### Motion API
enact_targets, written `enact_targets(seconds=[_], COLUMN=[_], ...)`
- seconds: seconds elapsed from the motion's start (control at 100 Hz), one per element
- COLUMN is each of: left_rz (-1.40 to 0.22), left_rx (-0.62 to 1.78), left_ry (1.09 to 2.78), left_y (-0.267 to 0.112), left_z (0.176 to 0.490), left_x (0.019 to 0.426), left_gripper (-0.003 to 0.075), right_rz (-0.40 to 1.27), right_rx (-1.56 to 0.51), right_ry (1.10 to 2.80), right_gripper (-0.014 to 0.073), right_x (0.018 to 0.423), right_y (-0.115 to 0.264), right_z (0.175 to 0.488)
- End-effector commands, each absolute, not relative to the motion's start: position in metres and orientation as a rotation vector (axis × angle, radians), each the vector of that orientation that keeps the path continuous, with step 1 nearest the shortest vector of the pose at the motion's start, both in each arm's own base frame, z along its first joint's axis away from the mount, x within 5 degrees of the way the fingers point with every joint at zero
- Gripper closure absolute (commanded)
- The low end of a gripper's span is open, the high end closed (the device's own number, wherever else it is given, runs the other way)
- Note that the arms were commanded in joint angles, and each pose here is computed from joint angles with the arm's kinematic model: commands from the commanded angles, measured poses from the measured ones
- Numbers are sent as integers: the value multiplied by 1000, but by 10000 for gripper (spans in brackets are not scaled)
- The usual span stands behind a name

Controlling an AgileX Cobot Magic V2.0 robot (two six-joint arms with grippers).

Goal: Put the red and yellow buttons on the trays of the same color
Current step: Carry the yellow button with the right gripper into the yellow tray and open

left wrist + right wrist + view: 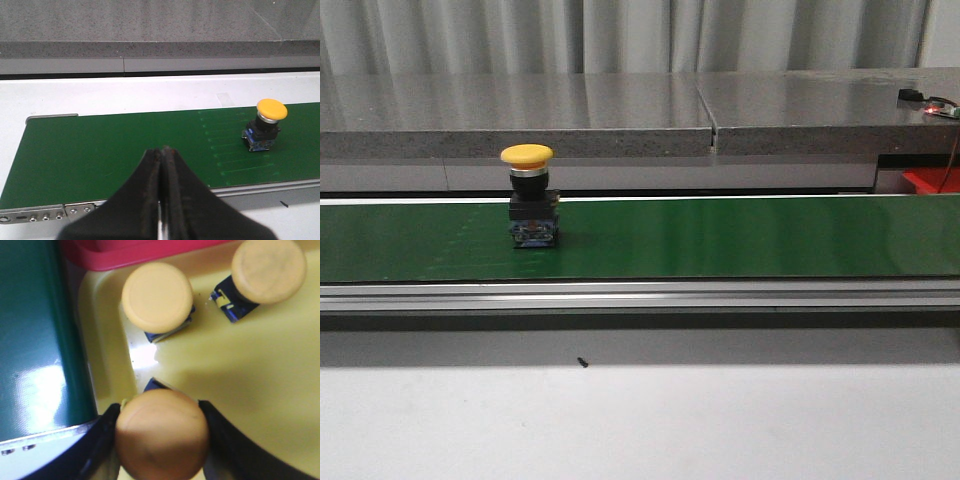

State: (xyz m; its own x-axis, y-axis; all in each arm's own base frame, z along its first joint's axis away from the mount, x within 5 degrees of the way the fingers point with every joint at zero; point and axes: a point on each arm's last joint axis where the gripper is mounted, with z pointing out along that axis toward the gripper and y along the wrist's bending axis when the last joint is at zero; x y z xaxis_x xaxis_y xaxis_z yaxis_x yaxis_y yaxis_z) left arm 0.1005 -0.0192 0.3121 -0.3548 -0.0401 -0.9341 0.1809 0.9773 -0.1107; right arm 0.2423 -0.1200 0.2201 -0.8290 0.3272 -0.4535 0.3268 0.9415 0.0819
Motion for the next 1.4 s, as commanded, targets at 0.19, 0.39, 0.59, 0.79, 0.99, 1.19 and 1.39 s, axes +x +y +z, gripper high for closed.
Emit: enact_targets(seconds=[0.19, 0.39, 0.59, 0.79, 0.99, 1.19, 1.39], left_rz=[-239, -239, -239, -239, -239, -239, -239], left_rx=[76, 76, 76, 76, 76, 76, 76], left_ry=[1833, 1833, 1833, 1833, 1833, 1833, 1833], left_y=[-19, -19, -19, -19, -19, -19, -19], left_z=[326, 326, 326, 326, 326, 326, 326], left_x=[102, 102, 102, 102, 102, 102, 102], left_gripper=[741, 741, 741, 741, 741, 741, 741], right_rz=[-12, -7, -5, -5, -46, -47, -6], right_rx=[499, 501, 504, 534, 503, 415, 82], right_ry=[2592, 2601, 2602, 2568, 2468, 2381, 2377], right_gripper=[391, 335, -6, -38, -38, -38, -38], right_x=[253, 253, 253, 250, 241, 233, 234], right_y=[-129, -129, -129, -127, -122, -101, -56], right_z=[214, 212, 212, 222, 251, 279, 305])
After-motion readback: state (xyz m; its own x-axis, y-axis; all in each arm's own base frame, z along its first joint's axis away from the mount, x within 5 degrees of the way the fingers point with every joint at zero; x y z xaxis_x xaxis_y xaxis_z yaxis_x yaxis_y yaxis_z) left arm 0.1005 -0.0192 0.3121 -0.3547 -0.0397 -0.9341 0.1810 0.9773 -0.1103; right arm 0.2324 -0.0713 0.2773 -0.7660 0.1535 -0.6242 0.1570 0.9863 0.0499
